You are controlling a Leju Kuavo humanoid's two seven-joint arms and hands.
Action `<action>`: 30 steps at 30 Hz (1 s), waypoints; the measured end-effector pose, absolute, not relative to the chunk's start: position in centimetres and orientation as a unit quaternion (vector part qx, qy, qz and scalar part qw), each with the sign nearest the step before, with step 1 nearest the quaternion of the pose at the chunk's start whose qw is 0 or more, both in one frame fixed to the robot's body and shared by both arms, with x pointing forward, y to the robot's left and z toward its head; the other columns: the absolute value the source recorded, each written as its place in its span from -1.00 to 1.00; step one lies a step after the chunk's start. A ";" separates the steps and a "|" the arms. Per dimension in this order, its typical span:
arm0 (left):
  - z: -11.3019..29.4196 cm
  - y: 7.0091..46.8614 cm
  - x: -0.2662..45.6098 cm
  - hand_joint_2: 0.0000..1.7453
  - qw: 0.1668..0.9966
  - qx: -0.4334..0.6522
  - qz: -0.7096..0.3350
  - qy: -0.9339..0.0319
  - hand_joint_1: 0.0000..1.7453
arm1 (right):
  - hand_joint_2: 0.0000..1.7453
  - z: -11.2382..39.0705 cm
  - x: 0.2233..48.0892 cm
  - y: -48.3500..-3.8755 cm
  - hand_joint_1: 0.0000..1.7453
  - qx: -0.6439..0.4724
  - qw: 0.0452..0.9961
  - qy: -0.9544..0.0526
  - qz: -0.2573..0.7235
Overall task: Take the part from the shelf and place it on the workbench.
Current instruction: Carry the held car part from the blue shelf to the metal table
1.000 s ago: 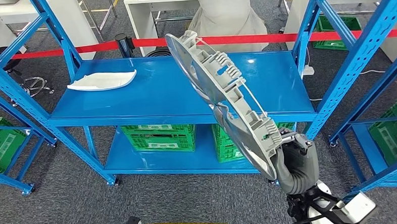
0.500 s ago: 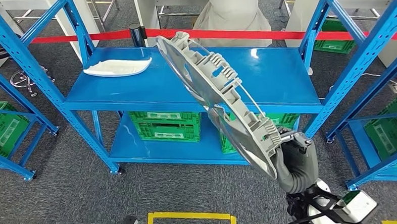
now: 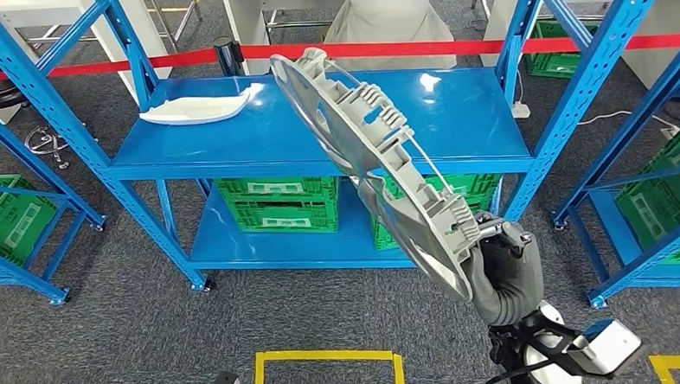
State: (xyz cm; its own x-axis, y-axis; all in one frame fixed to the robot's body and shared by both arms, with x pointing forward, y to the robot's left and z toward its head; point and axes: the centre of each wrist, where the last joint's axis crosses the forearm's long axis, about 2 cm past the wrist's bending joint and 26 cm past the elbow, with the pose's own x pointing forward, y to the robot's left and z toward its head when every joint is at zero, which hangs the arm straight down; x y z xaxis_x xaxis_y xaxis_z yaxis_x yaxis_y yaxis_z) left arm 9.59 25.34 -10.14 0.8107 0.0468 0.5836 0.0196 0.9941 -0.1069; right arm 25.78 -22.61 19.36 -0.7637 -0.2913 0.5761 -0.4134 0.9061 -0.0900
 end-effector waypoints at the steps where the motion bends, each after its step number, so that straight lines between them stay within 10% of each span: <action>1: -10.2 25.4 9.5 1.00 0.950 -0.054 0.007 -0.308 -1.00 | 1.00 19.3 25.8 -22.6 1.00 0.189 0.288 -0.933 0.106; 30: -10.2 25.2 9.5 1.00 0.951 -0.052 0.002 -0.303 -1.00 | 1.00 19.4 25.9 -22.5 1.00 0.186 0.288 -0.933 0.107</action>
